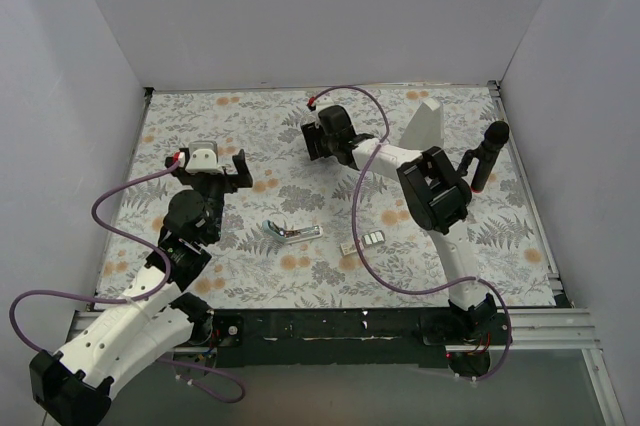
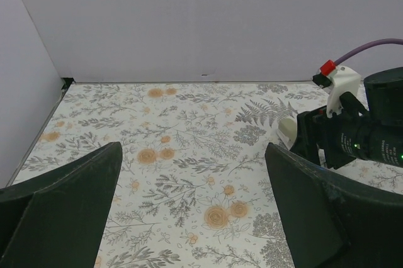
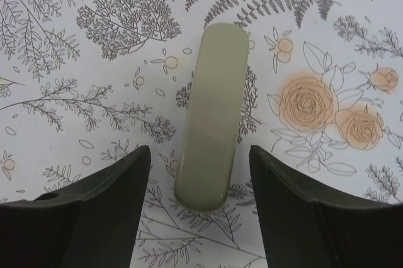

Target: Load the staples into the stapler

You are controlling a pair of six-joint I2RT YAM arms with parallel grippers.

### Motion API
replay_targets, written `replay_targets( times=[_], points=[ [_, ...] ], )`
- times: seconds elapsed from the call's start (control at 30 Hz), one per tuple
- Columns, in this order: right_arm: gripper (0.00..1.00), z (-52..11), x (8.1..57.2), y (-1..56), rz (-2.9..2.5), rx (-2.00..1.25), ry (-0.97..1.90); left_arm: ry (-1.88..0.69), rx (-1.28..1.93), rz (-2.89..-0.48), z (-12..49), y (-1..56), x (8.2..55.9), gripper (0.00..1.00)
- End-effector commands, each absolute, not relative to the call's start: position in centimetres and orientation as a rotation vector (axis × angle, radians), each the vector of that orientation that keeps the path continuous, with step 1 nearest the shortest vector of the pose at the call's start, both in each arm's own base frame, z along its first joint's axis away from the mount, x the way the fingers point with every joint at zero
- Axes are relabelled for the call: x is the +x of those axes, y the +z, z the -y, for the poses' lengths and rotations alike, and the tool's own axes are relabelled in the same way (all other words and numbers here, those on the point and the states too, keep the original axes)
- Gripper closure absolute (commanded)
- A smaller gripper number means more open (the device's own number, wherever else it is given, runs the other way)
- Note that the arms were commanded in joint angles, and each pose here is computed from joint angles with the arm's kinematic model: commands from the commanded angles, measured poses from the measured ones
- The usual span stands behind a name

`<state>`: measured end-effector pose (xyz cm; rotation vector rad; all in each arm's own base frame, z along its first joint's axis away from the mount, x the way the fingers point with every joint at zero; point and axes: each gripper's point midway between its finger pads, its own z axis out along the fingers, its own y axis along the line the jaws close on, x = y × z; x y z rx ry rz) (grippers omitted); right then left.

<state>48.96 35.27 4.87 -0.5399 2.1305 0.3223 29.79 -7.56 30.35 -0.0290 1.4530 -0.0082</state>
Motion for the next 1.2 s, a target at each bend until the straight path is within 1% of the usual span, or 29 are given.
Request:
replay_targets(
  times=[0.0, 0.07, 0.17, 0.2, 0.27, 0.3, 0.37, 0.4, 0.47, 0.5, 0.53, 0.57, 0.6, 0.63, 0.67, 0.73, 0.9, 0.93, 0.97, 1.03, 1.07, 1.13, 1.17],
  points=[
    [0.32, -36.9, 51.4, 7.4, -2.024, -0.503, 0.344, -0.014, -0.003, -1.436, 7.7, 30.6, 29.9, 0.02],
    [0.39, -36.7, 51.4, 7.0, -2.031, -0.502, 0.337, -0.015, 0.005, -1.44, 7.9, 30.5, 29.9, 0.02],
    [0.54, -36.5, 51.1, 7.1, -2.024, -0.505, 0.336, -0.024, 0.025, -1.444, 8.2, 30.3, 30.0, 0.02],
    [0.67, -36.3, 50.8, 7.1, -2.026, -0.514, 0.33, -0.027, 0.034, -1.446, 8.4, 30.2, 30.0, 0.02],
    [0.81, -35.9, 50.5, 7.2, -2.029, -0.522, 0.32, -0.046, 0.055, -1.444, 8.8, 30.4, 30.0, 0.02],
    [0.91, -35.6, 50.1, 7.5, -2.027, -0.532, 0.314, -0.05, 0.07, -1.448, 9.0, 30.3, 30.0, 0.02],
    [0.97, -35.0, 49.6, 7.8, -2.027, -0.542, 0.305, -0.077, 0.15, -1.452, 10.1, 29.7, 29.8, 0.02],
    [0.99, -35.0, 49.3, 9.3, -2.004, -0.544, 0.313, -0.086, 0.191, -1.444, 10.6, 29.7, 29.7, 0.02],
    [0.99, -34.3, 48.2, 9.2, -2.006, -0.588, 0.306, -0.137, 0.295, -1.432, 12.2, 29.3, 29.3, 0.02],
    [0.99, -34.1, 47.7, 10.8, -1.979, -0.6, 0.323, -0.154, 0.323, -1.436, 12.7, 29.0, 29.2, 0.02],
    [0.99, -33.5, 46.8, 10.3, -1.995, -0.614, 0.319, -0.169, 0.339, -1.436, 13.1, 28.9, 29.2, 0.02],
    [0.99, -33.2, 46.2, 12.1, -1.959, -0.638, 0.321, -0.196, 0.365, -1.436, 13.7, 28.7, 29.1, 0.02],
    [0.99, -33.2, 45.5, 12.7, -1.949, -0.667, 0.343, -0.213, 0.372, -1.441, 14.0, 28.6, 29.0, 0.02],
    [0.99, -32.5, 44.5, 12.1, -1.965, -0.694, 0.334, -0.22, 0.38, -1.448, 14.3, 28.3, 29.1, 0.02],
    [0.99, -32.0, 43.8, 13.9, -1.943, -0.699, 0.34, -0.23, 0.39, -1.457, 14.5, 28.0, 29.1, 0.02],
    [0.99, -31.6, 42.2, 14.7, -1.931, -0.753, 0.372, -0.3, 0.438, -1.457, 15.9, 28.0, 28.7, 0.02],
    [0.99, -30.0, 36.4, 17.3, -1.891, -0.905, 0.463, -0.544, 0.669, -1.426, 20.4, 28.2, 25.8, 0.02],
    [0.99, -29.6, 35.3, 17.2, -1.9, -0.931, 0.478, -0.562, 0.706, -1.405, 20.9, 28.7, 25.4, 0.02],
    [0.99, -29.3, 34.2, 18.6, -1.867, -0.946, 0.5, -0.578, 0.728, -1.397, 21.2, 28.9, 25.1, 0.02],
    [0.99, -28.9, 31.6, 18.0, -1.87, -1.029, 0.547, -0.624, 0.816, -1.352, 22.1, 29.3, 24.0, 0.02],
    [0.99, -28.8, 30.3, 19.3, -1.827, -1.055, 0.576, -0.618, 0.873, -1.325, 22.5, 29.6, 23.7, 0.02],
    [0.99, -28.4, 28.0, 18.8, -1.808, -1.138, 0.592, -0.663, 0.978, -1.273, 23.4, 30.0, 22.4, 0.02],
    [0.99, -28.6, 26.5, 20.3, -1.751, -1.167, 0.623, -0.653, 1.037, -1.243, 23.7, 30.3, 22.0, 0.02]
  ],
)
